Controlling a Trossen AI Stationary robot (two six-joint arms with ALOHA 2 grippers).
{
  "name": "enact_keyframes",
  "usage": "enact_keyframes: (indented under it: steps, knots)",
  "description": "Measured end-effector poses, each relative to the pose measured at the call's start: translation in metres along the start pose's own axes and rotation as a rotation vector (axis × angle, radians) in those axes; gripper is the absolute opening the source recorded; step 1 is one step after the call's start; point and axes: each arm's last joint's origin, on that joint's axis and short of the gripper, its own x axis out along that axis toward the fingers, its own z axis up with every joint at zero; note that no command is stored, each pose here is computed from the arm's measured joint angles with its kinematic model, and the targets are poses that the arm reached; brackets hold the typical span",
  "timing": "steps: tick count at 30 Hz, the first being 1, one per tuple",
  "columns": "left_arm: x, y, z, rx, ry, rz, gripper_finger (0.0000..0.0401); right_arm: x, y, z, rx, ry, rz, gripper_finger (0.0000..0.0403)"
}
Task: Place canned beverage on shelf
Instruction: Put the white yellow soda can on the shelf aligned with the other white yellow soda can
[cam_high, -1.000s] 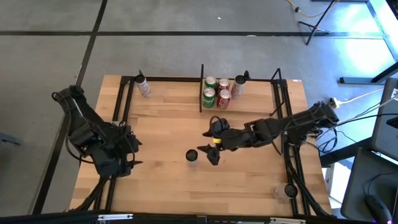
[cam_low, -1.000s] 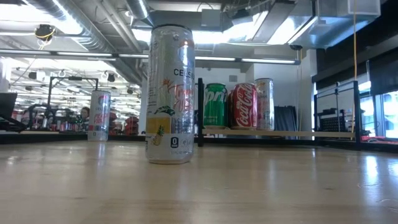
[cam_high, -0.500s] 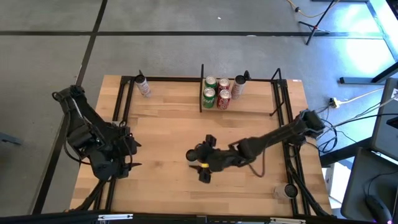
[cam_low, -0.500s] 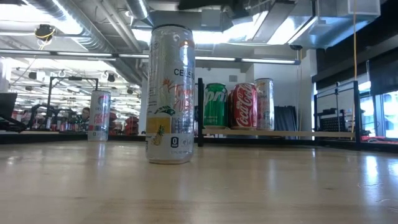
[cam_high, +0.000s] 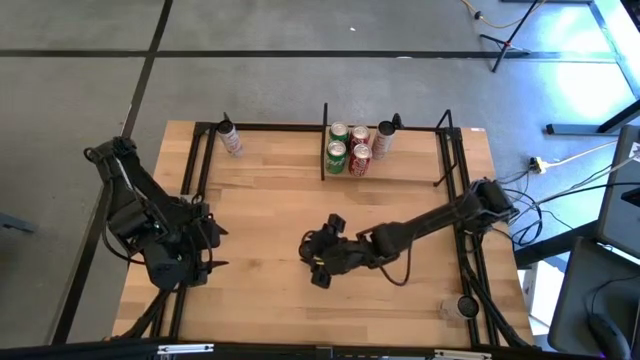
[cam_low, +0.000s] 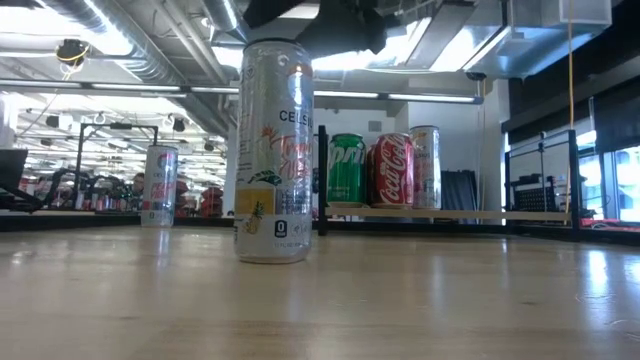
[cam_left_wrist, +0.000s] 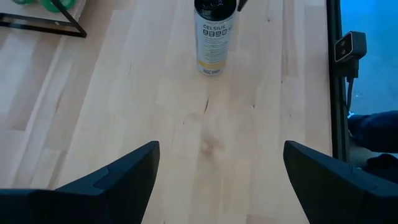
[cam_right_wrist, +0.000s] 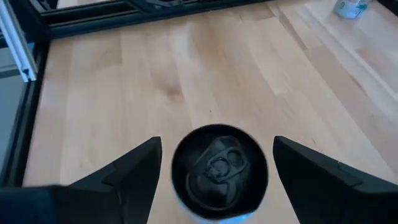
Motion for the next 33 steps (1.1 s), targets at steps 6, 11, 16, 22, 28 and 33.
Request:
enact_keyframes:
  steps: [6,11,16,22,28,33]
  knots:
    - [0.0,0.0,0.0,0.0,-0.004,0.002,0.0329,0.005,-0.001,-0.002,0.018,0.025,0.024,0.0294]
    - [0.0,0.0,0.0,0.001,-0.008,0.005,0.0329,0.013,-0.002,-0.01,-0.002,0.06,-0.014,0.0294]
    - [0.0,0.0,0.001,-0.001,-0.025,0.014,0.0329,0.024,-0.003,-0.016,-0.005,0.089,-0.01,0.0294]
    - [0.0,0.0,0.001,-0.003,-0.028,0.011,0.0329,0.032,-0.001,-0.018,0.003,0.076,-0.002,0.0293]
    - [0.0,0.0,0.001,-0.006,-0.03,0.009,0.0329,0.034,-0.003,-0.018,0.026,0.067,-0.027,0.0223]
    - [0.0,-0.001,0.002,-0.014,-0.036,-0.001,0.0329,0.029,-0.005,-0.015,0.051,0.07,-0.033,0.0221]
